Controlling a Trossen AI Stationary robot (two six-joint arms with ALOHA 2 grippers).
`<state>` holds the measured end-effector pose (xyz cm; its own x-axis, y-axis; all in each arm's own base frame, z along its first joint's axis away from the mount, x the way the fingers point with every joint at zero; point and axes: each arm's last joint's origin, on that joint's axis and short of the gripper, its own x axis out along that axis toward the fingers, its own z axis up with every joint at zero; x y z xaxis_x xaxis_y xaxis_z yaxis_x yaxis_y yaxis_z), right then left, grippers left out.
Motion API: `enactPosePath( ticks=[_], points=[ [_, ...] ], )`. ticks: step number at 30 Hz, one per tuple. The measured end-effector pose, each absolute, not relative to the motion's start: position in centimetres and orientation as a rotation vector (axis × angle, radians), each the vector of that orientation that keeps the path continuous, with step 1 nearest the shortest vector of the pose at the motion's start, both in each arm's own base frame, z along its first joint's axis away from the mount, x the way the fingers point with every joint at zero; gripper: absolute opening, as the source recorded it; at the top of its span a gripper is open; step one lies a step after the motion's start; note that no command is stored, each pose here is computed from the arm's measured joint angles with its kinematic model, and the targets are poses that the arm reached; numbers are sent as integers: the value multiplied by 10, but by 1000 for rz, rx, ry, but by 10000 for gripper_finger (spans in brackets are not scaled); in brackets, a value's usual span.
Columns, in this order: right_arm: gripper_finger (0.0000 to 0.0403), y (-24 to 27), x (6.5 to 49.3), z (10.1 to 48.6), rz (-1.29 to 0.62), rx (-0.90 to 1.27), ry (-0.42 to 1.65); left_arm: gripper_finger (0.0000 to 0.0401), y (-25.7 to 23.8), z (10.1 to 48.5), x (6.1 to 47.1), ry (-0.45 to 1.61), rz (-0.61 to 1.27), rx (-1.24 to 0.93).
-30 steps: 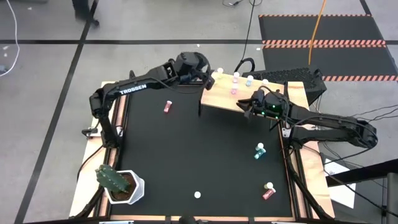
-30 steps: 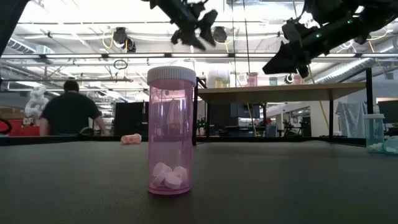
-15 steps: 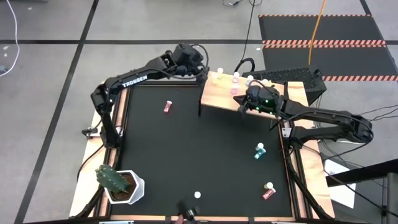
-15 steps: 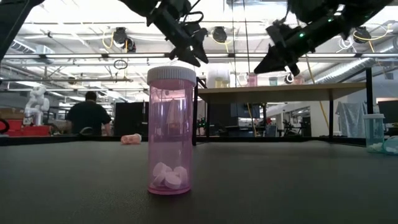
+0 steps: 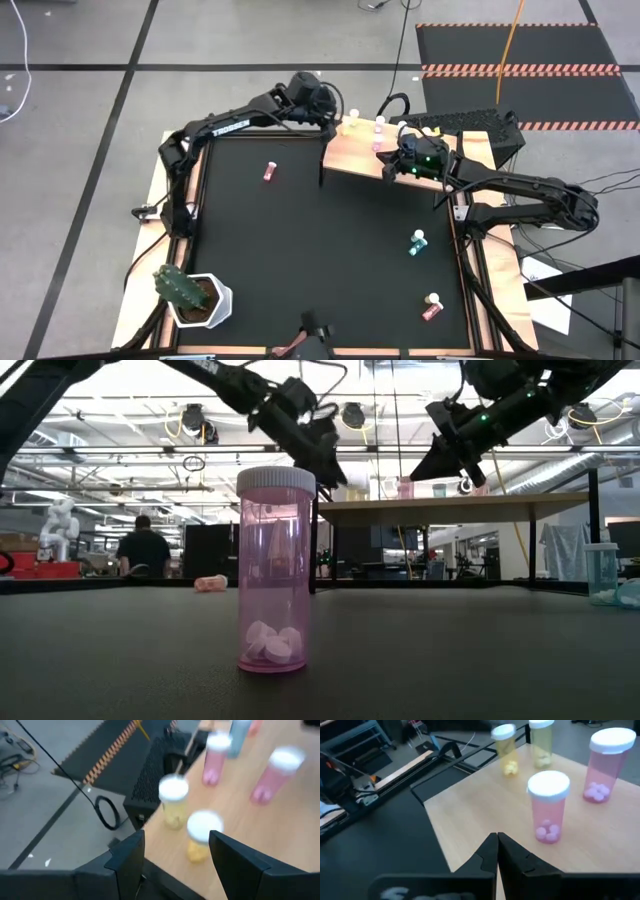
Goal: Pick and place medicine bottles onto shelf by color
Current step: Adjust the pill bottles on the shelf
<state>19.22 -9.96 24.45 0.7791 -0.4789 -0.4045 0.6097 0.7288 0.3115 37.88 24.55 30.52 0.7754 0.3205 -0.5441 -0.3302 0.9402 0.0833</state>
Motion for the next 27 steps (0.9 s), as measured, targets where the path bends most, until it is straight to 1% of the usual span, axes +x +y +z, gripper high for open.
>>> enactPosePath(
  ticks=[3, 12, 19, 27],
  points=[
    [2, -100, 191, 247, -610, 457, 286, 223, 249, 297, 380, 612, 340, -22],
    [2, -99, 190, 247, -615, 472, 288, 223, 248, 295, 381, 621, 279, 47],
    [2, -103, 188, 236, -650, 447, 398, 223, 249, 295, 380, 623, 278, 54],
    [2, -119, 189, 229, -684, 413, 412, 223, 249, 295, 380, 621, 278, 44]
  ],
)
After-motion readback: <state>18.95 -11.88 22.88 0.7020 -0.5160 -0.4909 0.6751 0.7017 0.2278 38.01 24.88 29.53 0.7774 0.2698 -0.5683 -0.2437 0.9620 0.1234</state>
